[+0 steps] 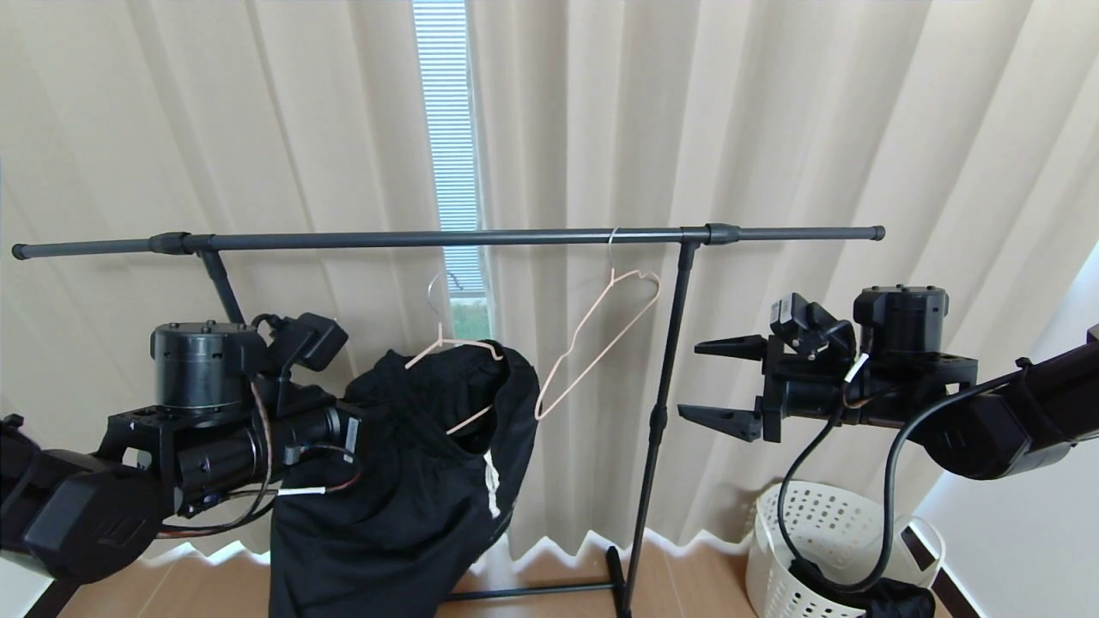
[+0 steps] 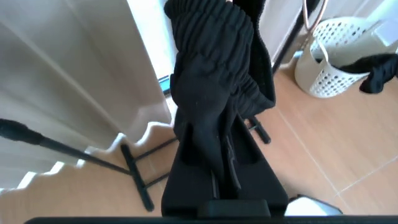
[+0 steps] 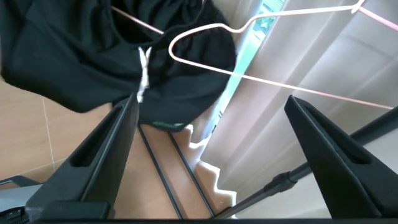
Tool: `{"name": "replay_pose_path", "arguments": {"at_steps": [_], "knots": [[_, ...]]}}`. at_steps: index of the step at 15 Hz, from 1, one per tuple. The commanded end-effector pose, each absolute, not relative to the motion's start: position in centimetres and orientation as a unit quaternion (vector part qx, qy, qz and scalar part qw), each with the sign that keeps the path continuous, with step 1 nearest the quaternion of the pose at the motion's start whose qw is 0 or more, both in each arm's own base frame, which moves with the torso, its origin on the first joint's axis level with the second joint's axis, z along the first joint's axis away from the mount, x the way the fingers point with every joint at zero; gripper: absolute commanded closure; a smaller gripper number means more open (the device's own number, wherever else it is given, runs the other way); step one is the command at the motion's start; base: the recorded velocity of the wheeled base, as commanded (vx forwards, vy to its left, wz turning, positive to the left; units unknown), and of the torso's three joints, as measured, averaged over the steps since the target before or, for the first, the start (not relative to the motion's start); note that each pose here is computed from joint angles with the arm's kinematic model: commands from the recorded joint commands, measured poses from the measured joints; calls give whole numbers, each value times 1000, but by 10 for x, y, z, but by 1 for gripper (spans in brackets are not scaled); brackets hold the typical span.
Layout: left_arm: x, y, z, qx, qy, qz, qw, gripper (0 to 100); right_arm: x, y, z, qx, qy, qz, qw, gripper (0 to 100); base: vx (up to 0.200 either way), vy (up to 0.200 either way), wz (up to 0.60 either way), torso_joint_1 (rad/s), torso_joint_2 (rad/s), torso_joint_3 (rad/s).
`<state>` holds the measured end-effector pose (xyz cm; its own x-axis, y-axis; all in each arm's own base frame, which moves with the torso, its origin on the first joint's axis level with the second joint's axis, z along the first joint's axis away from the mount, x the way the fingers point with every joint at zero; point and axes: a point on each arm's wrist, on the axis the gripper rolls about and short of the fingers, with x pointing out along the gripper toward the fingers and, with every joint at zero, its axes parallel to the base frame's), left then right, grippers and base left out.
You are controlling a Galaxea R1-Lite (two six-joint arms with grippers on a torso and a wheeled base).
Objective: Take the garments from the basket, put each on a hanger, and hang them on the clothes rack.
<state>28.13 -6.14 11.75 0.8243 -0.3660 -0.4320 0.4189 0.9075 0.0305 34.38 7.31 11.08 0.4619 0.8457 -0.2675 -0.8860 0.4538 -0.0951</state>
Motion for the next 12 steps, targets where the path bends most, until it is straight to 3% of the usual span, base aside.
{"name": "replay_pose_path", "arguments": {"at_steps": [1, 4, 12], "knots": [[290, -64, 114, 60, 210, -207, 954, 100, 344, 73, 110, -111, 91, 511, 847, 0, 0, 0, 0, 0, 0, 0], [303, -66, 124, 59, 176, -205, 961, 100, 344, 73, 110, -111, 91, 511, 847, 0, 0, 0, 0, 0, 0, 0], [350, -76, 133, 19, 143, -199, 969, 100, 344, 73, 110, -111, 91, 511, 847, 0, 0, 0, 0, 0, 0, 0]]}}
